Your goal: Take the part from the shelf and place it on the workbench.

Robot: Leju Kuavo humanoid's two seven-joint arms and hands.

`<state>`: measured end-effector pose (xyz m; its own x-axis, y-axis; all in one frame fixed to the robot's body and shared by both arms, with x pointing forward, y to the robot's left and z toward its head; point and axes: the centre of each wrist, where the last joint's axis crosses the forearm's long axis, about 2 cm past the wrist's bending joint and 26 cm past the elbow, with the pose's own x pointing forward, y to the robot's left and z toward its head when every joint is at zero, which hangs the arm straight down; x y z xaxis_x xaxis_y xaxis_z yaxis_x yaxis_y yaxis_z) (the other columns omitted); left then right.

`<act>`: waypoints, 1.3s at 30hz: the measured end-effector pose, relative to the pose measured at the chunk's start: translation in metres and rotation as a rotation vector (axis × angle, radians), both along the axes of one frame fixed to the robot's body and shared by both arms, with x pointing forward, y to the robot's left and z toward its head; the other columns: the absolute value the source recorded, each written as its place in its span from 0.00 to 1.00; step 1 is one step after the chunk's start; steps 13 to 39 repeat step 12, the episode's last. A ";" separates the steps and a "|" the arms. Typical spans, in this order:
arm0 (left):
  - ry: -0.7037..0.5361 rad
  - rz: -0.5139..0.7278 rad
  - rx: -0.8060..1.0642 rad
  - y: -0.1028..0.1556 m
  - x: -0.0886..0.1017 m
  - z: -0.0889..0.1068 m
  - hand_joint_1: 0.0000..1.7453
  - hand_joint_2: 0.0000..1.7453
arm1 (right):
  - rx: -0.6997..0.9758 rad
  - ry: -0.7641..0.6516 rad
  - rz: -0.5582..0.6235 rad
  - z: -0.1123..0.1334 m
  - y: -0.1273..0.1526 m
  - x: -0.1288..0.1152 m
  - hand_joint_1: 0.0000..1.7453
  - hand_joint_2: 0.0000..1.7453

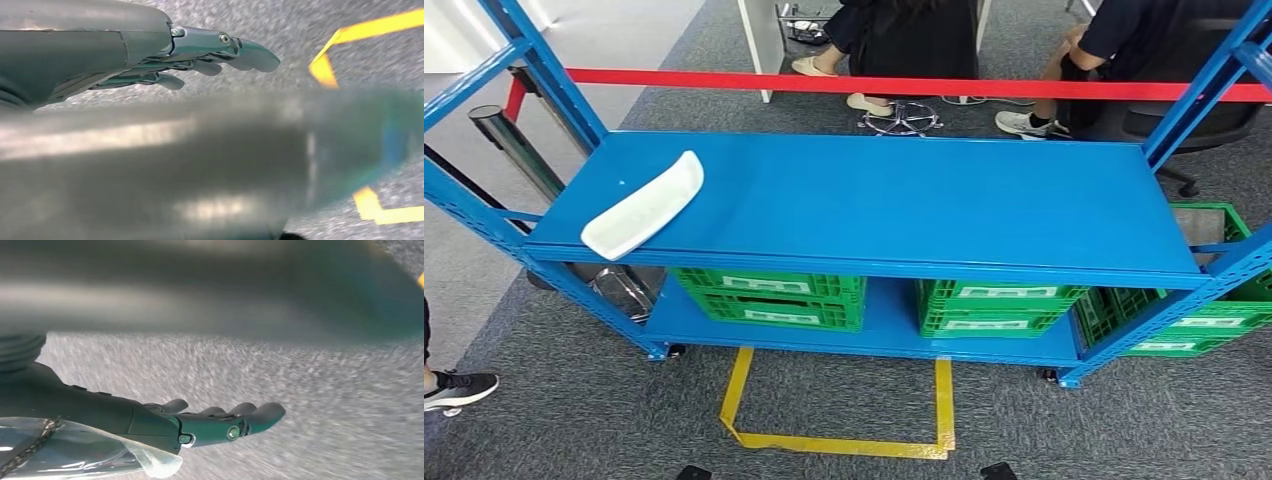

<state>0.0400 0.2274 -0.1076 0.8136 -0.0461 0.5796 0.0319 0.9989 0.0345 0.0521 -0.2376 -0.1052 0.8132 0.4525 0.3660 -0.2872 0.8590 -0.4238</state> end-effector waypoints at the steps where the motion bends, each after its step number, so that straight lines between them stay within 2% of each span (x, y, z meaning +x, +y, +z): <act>1: 0.018 -0.005 -0.003 0.001 0.000 0.000 0.00 0.50 | 0.004 0.012 -0.010 0.000 0.000 -0.001 0.00 0.75; 3: 0.050 -0.014 -0.007 0.003 -0.001 0.000 0.00 0.00 | 0.009 0.038 -0.028 -0.001 0.000 -0.002 0.00 0.25; 4: 0.060 -0.014 -0.008 0.004 -0.001 -0.001 0.00 0.00 | 0.013 0.047 -0.039 -0.001 -0.001 -0.003 0.00 0.00; 12: 0.105 0.013 0.003 0.015 -0.005 -0.002 0.00 0.00 | 0.045 0.083 -0.120 -0.002 -0.009 -0.008 0.00 0.00; 39: 0.105 0.013 0.003 0.015 -0.005 -0.002 0.00 0.00 | 0.045 0.083 -0.120 -0.002 -0.009 -0.008 0.00 0.00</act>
